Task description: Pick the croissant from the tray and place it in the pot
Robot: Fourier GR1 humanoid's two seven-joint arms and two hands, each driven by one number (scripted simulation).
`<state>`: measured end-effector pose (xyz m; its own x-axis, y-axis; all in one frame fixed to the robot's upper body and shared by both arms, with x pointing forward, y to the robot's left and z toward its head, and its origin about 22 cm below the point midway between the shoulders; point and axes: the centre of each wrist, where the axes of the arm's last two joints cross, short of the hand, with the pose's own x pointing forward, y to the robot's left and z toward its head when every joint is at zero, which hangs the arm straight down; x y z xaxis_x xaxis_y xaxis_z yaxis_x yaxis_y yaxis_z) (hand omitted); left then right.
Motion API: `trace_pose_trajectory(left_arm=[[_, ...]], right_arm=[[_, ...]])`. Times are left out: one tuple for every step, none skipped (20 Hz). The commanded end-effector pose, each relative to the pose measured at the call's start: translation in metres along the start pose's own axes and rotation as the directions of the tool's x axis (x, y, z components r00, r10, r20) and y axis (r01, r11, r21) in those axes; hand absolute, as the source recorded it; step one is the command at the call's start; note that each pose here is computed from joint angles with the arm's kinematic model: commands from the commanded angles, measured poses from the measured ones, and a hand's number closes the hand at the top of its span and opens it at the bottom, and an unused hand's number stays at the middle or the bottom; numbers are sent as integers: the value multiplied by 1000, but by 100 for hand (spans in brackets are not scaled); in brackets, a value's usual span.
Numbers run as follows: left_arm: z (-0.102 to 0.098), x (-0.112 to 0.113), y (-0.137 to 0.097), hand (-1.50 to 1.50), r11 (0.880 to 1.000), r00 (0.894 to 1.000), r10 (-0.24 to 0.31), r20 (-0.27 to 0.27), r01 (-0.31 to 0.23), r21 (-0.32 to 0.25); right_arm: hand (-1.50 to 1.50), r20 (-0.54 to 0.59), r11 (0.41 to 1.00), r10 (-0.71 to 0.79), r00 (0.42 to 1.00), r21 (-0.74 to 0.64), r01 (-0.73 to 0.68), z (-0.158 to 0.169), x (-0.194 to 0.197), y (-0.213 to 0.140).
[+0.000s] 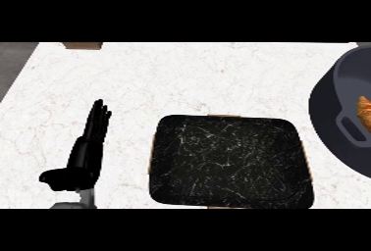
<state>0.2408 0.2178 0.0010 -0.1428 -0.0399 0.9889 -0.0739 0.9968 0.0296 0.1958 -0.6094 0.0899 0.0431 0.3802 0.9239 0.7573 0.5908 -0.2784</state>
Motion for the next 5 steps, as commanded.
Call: trace_pose_trajectory(left_arm=[[-1,16,9,0,1000,1000,-4,8,4,-8],[-6,5,7,0,1000,1000,-9,11,9,-1],[-5,5,1,0,1000,1000,6,-4,-6,-8],[4,3,2,0,1000,1000,12,6,-12,-1],[2,4,9,0,1000,1000,-12,-8,12,-7]], right_arm=[[-150,3,997,-5,1000,-83,5,3,1,-22],[-150,-3,996,-10,1000,-92,10,2,3,-25],[-150,-15,996,-3,1000,-90,1,5,-3,-17],[-150,-1,994,-41,999,-101,41,7,-1,-37],[-150,-3,993,-24,1000,-115,24,3,6,-37]])
